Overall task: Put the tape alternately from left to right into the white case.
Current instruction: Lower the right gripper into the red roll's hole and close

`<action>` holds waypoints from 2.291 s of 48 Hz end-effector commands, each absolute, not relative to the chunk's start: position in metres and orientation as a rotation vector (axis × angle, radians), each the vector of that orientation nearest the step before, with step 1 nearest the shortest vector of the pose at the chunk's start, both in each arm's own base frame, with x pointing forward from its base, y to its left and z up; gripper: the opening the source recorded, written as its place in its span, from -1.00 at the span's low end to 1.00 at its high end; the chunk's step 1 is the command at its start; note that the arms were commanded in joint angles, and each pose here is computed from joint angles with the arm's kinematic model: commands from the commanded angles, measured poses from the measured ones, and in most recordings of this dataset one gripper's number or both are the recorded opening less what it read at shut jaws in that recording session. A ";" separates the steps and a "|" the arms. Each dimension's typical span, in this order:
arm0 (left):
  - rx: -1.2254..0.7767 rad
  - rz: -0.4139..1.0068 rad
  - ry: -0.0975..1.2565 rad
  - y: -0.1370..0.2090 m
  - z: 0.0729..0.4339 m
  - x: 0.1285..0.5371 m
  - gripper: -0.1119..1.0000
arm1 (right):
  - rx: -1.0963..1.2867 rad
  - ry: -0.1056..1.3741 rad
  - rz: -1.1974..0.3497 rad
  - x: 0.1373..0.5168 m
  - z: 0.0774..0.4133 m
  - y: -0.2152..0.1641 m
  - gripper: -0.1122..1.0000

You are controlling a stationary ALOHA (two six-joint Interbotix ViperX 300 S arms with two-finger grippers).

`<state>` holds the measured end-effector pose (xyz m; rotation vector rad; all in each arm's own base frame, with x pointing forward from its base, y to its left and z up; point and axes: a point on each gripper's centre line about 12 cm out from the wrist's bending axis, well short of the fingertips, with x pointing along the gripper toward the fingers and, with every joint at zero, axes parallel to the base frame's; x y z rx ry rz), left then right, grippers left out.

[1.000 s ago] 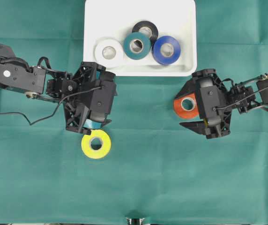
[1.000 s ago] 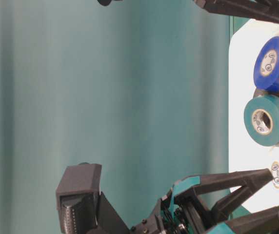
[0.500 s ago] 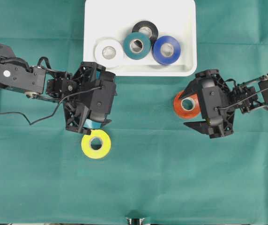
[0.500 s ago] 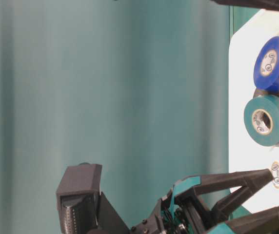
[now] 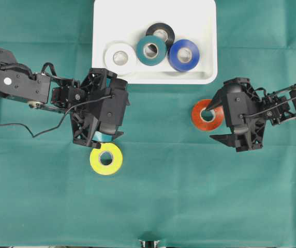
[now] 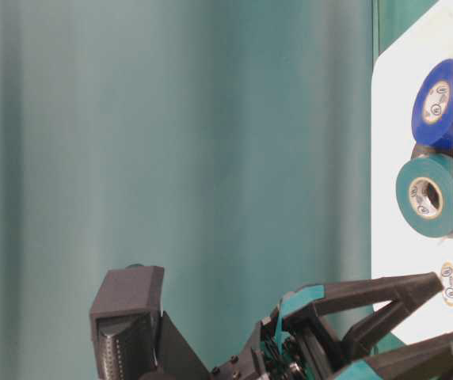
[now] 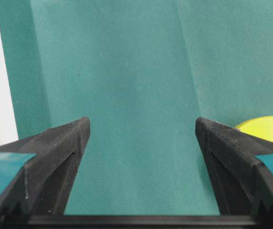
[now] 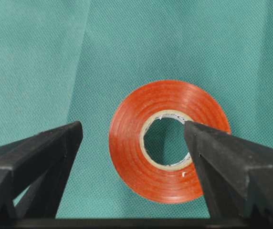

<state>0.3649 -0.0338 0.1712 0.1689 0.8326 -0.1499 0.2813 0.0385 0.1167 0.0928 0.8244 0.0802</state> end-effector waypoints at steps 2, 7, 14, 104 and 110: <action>0.165 -0.147 0.807 -0.034 0.178 0.368 1.00 | 0.095 0.801 0.088 0.285 0.122 0.040 0.57; 0.164 -0.147 0.807 -0.034 0.178 0.368 1.00 | 0.097 0.803 0.086 0.284 0.122 0.040 0.57; 0.164 -0.147 0.807 -0.034 0.178 0.368 1.00 | 0.109 0.808 0.081 0.283 0.120 0.040 0.57; 0.164 -0.147 0.801 -0.034 0.180 0.368 1.00 | 0.134 0.854 0.059 0.295 0.108 0.041 -0.74; 0.164 -0.147 0.802 -0.034 0.180 0.368 1.00 | 0.134 0.824 0.064 0.294 0.118 0.042 -0.74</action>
